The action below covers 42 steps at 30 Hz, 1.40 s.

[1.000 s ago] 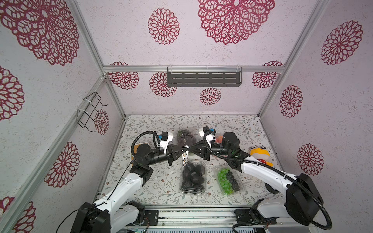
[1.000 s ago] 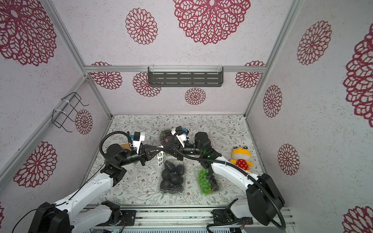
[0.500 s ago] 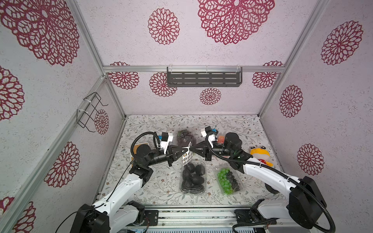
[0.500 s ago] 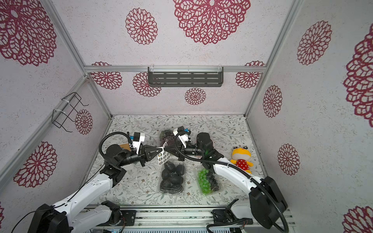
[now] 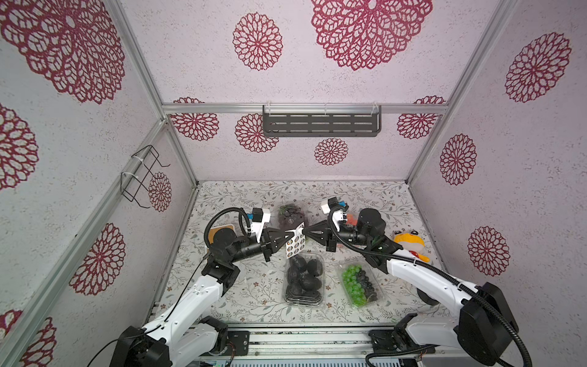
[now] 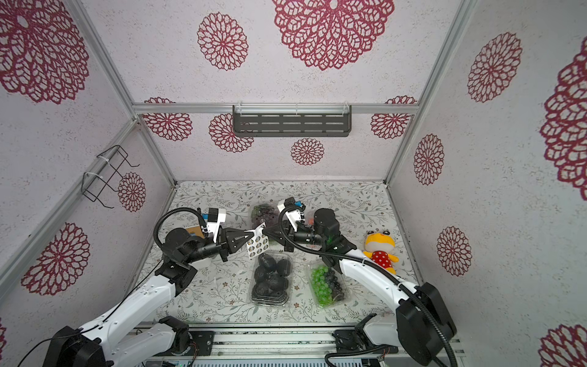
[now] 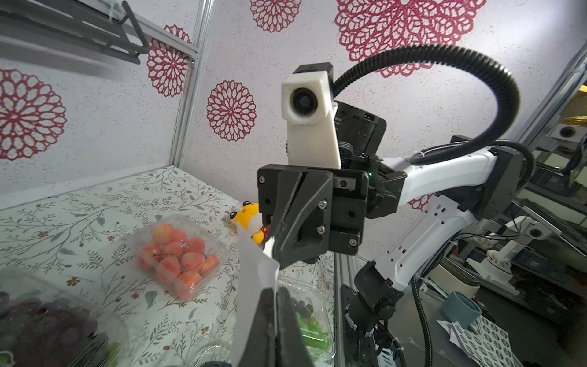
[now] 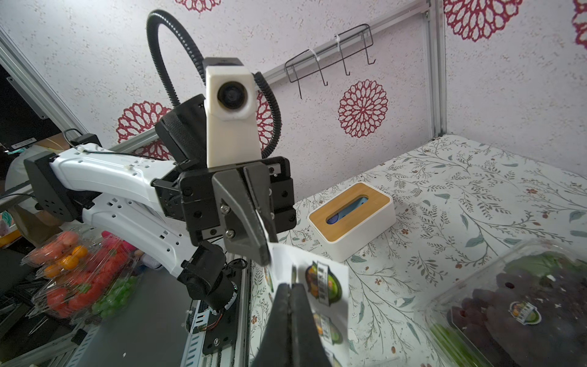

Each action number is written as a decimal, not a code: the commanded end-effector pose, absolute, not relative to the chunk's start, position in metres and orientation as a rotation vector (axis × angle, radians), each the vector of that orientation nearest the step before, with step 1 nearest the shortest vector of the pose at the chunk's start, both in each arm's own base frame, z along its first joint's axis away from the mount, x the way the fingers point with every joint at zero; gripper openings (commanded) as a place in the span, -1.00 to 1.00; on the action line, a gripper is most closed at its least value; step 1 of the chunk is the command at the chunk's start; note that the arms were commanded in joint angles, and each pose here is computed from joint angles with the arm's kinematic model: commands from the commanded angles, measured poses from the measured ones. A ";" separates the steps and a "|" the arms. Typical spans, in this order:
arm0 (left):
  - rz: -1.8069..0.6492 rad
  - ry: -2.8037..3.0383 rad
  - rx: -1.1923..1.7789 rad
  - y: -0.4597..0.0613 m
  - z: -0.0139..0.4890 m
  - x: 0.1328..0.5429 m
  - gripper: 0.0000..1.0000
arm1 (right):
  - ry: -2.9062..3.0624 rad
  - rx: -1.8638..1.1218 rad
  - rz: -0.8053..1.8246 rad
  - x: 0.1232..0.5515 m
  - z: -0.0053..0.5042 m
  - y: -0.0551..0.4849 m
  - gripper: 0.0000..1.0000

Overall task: Label fruit boxes
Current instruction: Tear off the label from the label sticker, then stick the label on the fruit box.

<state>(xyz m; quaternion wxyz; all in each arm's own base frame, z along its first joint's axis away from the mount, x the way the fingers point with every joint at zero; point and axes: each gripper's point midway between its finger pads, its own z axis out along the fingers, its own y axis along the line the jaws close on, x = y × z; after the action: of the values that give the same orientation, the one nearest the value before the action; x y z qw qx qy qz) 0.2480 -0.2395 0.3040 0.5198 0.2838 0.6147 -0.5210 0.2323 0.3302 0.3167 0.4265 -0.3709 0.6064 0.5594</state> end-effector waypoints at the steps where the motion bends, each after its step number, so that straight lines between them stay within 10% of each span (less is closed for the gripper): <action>1: -1.144 1.550 0.569 -0.229 0.294 0.270 -1.00 | 1.453 -0.907 1.347 0.230 0.336 0.321 -1.00; 11: -1.005 1.719 0.353 -0.202 0.270 0.290 -1.00 | 1.674 -0.713 1.220 0.254 0.320 0.308 -1.00; 25: -0.885 2.113 -0.010 -0.156 0.166 0.256 -1.00 | 2.663 -0.331 0.053 0.230 0.186 0.249 -1.00; 42: -0.840 2.230 0.025 -0.167 0.128 0.245 -1.00 | 2.867 -0.540 -0.140 0.197 0.141 0.294 -1.00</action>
<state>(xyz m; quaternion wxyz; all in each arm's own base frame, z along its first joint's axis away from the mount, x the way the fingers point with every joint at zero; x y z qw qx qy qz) 0.2465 -0.1618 0.1233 0.3650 0.0015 0.8756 -0.3164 0.2033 0.3028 0.1356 0.1218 -0.1923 0.9734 -0.0268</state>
